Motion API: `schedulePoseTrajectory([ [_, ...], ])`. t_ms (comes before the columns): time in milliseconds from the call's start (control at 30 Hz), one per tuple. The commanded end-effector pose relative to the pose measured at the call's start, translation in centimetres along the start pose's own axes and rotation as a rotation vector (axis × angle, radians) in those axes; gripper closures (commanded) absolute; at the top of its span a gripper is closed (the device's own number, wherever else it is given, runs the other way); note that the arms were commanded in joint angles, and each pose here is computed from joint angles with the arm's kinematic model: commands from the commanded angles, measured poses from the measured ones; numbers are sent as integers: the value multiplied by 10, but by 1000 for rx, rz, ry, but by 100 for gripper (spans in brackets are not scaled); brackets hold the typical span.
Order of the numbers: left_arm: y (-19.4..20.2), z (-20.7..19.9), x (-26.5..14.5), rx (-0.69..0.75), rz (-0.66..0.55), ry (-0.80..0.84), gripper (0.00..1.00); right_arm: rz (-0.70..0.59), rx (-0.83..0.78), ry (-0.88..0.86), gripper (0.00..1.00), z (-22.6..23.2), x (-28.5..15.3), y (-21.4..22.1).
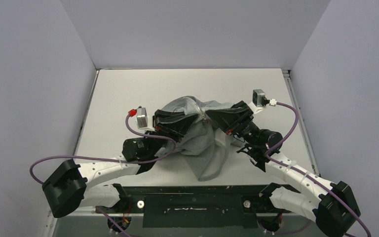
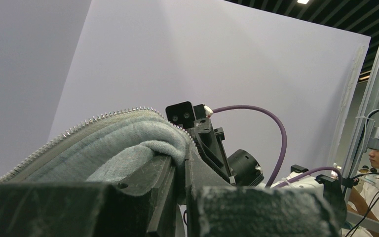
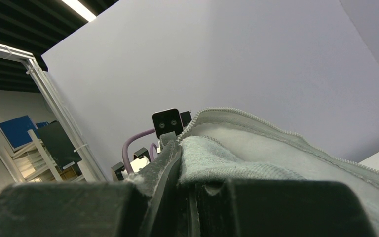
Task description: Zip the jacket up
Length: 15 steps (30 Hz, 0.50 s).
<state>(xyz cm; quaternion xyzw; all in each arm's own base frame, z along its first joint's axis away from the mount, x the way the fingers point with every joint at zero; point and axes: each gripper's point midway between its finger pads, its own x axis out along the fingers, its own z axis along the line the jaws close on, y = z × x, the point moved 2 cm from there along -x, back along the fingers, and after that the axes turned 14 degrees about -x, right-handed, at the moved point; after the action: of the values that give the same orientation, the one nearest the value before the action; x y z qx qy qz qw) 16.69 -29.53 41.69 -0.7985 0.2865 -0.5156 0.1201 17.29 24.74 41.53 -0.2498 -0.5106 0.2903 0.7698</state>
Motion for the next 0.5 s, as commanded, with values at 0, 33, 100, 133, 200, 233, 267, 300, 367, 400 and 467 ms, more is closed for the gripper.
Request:
schedulePoseTrajectory([
  [0,-48,-55,3,39,-202,224,100,-77,-39,-91,100,22,4,-21],
  [33,-51,-56,3,48,-213,224,100,-72,-37,-91,100,22,4,-20],
  [100,-58,-59,3,60,-237,223,100,-70,-35,-92,100,21,3,-19],
  [133,-60,-60,3,63,-246,225,100,-69,-34,-93,100,22,3,-19],
  [200,-64,-63,4,68,-258,230,100,-63,-33,-94,100,22,3,-18],
  [233,-66,-65,5,70,-263,234,100,-61,-33,-95,100,21,3,-17],
  [267,-67,-66,5,70,-266,235,100,-58,-33,-96,100,21,3,-17],
  [300,-68,-66,5,70,-269,237,100,-56,-32,-97,100,21,3,-17],
  [367,-68,-67,5,71,-271,238,100,-53,-29,-102,100,22,4,-16],
  [400,-69,-67,5,71,-272,236,100,-53,-28,-105,100,22,4,-16],
  [467,-68,-66,5,72,-272,233,100,-50,-27,-109,100,23,4,-16],
])
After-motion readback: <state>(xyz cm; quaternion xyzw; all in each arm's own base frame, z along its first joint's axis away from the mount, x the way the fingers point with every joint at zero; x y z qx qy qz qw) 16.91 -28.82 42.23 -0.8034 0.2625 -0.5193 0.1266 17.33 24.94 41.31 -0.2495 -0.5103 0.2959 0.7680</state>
